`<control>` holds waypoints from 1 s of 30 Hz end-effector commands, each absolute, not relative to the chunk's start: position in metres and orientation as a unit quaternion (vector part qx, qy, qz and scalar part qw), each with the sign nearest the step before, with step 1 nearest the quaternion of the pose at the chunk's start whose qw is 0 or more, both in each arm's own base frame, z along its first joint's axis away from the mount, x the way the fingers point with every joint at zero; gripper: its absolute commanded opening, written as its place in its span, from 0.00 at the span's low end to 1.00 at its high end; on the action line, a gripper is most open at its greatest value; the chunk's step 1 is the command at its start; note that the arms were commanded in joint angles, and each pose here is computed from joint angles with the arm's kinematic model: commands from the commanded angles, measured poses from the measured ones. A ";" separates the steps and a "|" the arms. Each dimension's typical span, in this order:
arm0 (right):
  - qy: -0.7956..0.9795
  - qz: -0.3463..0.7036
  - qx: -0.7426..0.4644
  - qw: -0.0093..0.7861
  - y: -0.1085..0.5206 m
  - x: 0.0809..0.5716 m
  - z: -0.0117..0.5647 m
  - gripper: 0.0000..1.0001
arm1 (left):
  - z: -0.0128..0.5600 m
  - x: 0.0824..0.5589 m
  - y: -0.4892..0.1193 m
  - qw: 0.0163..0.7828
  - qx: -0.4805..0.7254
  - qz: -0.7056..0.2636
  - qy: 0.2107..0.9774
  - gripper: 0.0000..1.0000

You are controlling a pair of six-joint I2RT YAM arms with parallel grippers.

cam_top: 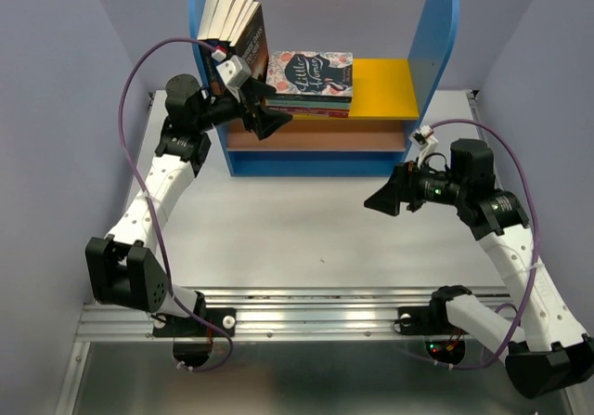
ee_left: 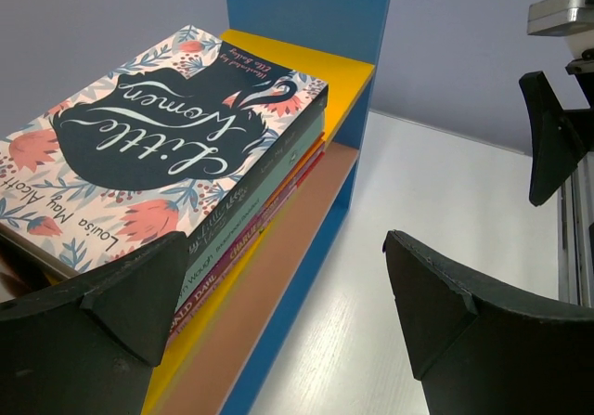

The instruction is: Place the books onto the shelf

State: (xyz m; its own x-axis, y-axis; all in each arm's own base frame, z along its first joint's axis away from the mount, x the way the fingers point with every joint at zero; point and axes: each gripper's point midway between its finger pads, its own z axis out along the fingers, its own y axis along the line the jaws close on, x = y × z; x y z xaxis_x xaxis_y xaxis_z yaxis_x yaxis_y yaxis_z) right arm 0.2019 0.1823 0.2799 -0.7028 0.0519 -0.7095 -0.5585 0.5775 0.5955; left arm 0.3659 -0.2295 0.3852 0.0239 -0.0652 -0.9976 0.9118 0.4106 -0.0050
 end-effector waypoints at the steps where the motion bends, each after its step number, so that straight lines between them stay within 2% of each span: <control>1: 0.798 0.438 -0.165 0.381 0.184 0.201 0.303 1.00 | 0.416 0.370 -0.227 0.647 0.392 -0.382 0.531 0.99; 15: 0.797 0.436 -0.164 0.384 0.183 0.199 0.304 1.00 | 0.426 0.364 -0.221 0.664 0.378 -0.372 0.527 0.99; 24: 0.793 0.437 -0.161 0.393 0.182 0.199 0.309 1.00 | 0.443 0.336 -0.217 0.669 0.374 -0.383 0.515 0.99; 27: 0.805 0.414 -0.130 0.405 0.176 0.212 0.308 1.00 | 0.444 0.325 -0.213 0.673 0.357 -0.386 0.521 0.99; 30: 0.814 0.358 -0.079 0.451 0.160 0.245 0.316 1.00 | 0.460 0.318 -0.195 0.697 0.262 -0.386 0.544 0.99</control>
